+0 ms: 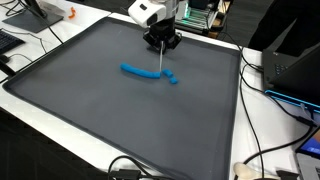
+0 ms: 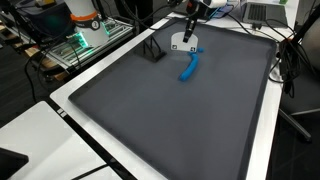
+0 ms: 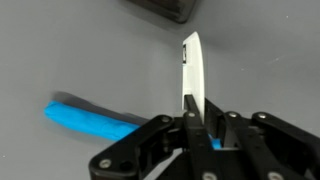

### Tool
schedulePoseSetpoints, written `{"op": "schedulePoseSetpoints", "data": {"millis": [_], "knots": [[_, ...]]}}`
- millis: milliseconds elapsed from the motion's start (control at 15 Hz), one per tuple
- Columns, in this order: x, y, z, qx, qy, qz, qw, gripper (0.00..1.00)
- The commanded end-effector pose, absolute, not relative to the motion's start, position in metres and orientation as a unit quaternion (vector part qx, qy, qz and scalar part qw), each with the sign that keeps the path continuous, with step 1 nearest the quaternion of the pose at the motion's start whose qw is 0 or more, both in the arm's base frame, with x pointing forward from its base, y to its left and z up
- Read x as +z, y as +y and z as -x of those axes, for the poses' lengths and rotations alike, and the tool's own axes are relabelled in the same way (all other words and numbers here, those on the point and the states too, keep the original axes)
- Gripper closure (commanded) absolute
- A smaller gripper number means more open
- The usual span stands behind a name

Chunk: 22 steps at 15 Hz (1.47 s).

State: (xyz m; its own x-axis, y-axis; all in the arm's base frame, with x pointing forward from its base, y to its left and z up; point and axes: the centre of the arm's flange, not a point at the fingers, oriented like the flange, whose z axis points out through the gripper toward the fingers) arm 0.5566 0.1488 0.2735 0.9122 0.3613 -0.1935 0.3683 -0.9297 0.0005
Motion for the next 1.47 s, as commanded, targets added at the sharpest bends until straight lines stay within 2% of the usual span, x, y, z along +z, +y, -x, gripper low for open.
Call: {"op": "schedulePoseSetpoints", "data": {"millis": [0, 533, 1400], "knots": [[0.298, 0.14, -0.551, -0.091, 0.197, -0.976, 0.031, 0.98], [0.314, 0.129, -0.583, -0.062, 0.186, -0.98, 0.043, 0.98], [0.272, 0.127, -0.607, -0.057, 0.17, -0.983, 0.042, 0.98]]}}
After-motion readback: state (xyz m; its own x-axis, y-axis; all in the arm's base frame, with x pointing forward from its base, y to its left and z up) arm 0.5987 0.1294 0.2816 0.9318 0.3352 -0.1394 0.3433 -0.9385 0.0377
